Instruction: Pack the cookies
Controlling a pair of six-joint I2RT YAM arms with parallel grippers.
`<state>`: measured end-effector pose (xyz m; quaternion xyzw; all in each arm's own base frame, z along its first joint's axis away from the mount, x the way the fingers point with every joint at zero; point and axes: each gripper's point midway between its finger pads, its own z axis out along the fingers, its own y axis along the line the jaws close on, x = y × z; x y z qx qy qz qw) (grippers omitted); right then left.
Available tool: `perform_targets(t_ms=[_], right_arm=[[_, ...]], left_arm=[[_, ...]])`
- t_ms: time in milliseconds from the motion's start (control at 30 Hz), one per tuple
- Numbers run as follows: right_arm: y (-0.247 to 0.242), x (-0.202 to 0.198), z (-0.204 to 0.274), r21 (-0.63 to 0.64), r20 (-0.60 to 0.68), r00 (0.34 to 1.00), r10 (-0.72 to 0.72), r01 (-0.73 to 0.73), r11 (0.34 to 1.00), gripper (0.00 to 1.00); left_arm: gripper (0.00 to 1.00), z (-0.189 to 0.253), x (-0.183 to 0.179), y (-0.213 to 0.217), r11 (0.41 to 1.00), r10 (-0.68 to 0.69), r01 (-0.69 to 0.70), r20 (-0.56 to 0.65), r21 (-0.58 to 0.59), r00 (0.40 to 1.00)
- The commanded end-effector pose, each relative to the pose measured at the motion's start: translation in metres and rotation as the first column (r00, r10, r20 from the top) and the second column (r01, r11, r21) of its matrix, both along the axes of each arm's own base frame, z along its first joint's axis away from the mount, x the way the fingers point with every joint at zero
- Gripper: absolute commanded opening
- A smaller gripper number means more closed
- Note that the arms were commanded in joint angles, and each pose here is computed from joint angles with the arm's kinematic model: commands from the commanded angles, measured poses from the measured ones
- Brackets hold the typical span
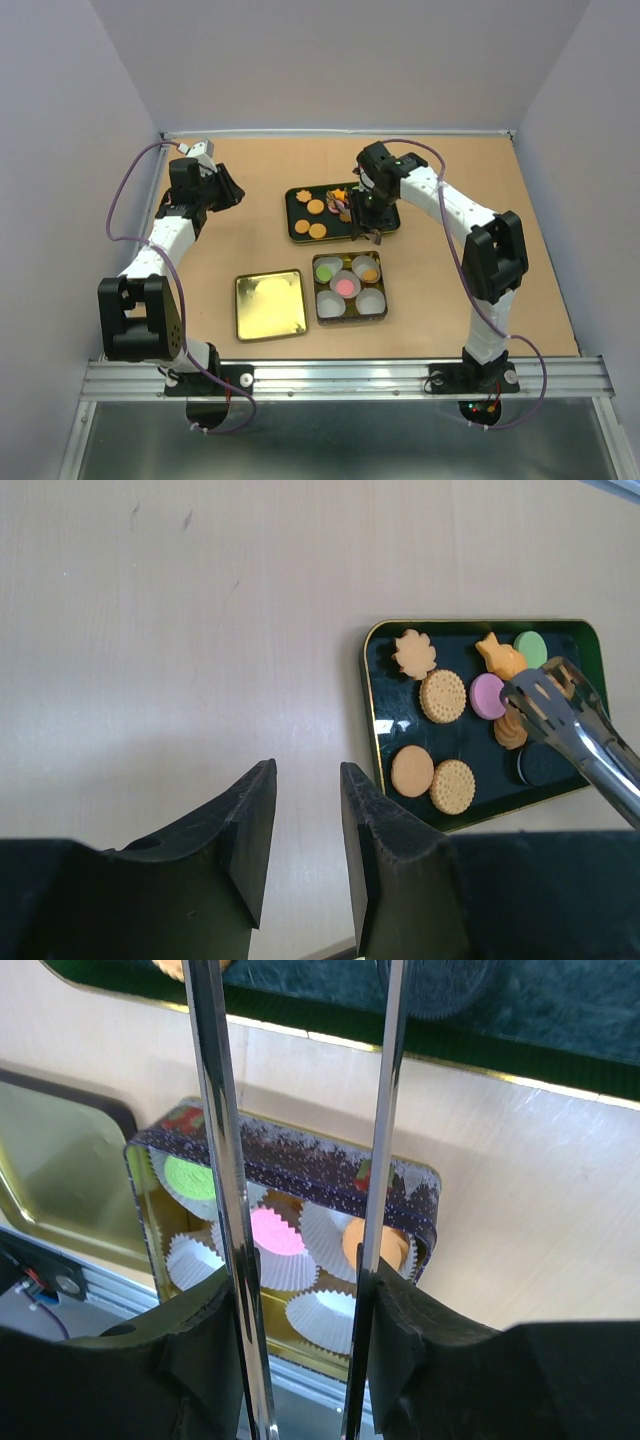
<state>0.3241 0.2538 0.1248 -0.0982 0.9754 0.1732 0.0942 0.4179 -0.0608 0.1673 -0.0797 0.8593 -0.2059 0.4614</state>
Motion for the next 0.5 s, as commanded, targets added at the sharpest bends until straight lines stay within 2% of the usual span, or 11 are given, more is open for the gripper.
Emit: perform_targets(t_ms=[0, 467], right_arm=[[0.003, -0.008, 0.004, 0.042, -0.007, 1.0, 0.007, -0.007, 0.999, 0.48], [0.004, -0.004, -0.013, 0.021, -0.03, 1.0, 0.008, -0.007, 1.0, 0.49]], left_arm=[[0.43, 0.019, 0.004, -0.003, 1.0, -0.01, 0.01, 0.059, -0.007, 0.998], [0.42, 0.019, 0.003, -0.004, 1.0, -0.013, 0.014, 0.058, -0.01, 0.998]])
